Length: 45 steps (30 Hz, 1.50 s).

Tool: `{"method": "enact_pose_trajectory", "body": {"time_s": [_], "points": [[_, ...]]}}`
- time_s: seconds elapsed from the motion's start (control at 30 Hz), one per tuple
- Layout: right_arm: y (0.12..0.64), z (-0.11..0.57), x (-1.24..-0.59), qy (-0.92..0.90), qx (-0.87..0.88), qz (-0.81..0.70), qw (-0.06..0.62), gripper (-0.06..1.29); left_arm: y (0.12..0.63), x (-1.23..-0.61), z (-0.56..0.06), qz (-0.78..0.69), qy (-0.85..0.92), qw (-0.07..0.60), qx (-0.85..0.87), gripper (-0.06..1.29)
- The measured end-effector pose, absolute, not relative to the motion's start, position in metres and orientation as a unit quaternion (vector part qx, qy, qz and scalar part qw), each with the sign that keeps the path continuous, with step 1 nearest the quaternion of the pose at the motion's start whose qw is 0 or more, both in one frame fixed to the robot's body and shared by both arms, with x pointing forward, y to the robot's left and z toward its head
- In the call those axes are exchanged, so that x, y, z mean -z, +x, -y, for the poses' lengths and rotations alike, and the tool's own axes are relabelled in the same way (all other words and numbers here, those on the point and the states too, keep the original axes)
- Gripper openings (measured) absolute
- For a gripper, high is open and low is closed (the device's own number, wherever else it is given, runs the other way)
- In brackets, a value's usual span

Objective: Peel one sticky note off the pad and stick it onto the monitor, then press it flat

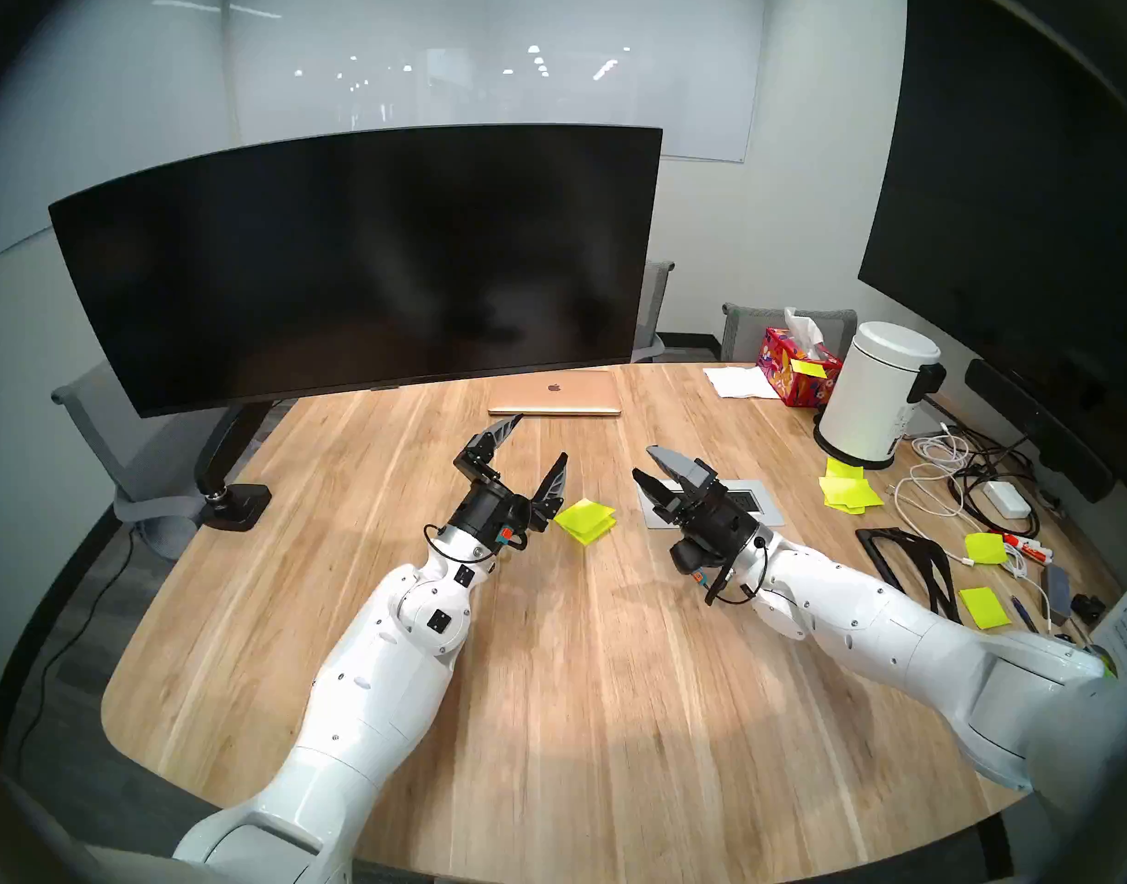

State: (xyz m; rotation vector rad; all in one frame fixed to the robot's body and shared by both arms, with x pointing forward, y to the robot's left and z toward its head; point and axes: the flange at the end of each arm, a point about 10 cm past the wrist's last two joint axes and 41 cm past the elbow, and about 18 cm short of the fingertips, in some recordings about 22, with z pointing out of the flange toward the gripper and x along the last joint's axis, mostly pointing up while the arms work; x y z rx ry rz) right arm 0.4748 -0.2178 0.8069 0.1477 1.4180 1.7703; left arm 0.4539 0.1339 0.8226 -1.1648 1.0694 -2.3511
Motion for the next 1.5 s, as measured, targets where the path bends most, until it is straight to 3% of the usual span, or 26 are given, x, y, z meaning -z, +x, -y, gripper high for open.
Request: {"method": "enact_pose_trajectory", "body": {"time_s": [0.67, 1.5], "points": [[0.46, 0.231, -0.801, 0.046, -0.685, -0.602, 0.408, 1.23, 0.454, -0.823, -0.134, -0.373, -0.406, 0.154, 0.82, 1.27], [0.462, 0.258, -0.797, 0.052, -0.655, -0.682, 0.32, 1.23, 0.454, -0.822, -0.134, -0.373, -0.406, 0.154, 0.82, 1.27]]}}
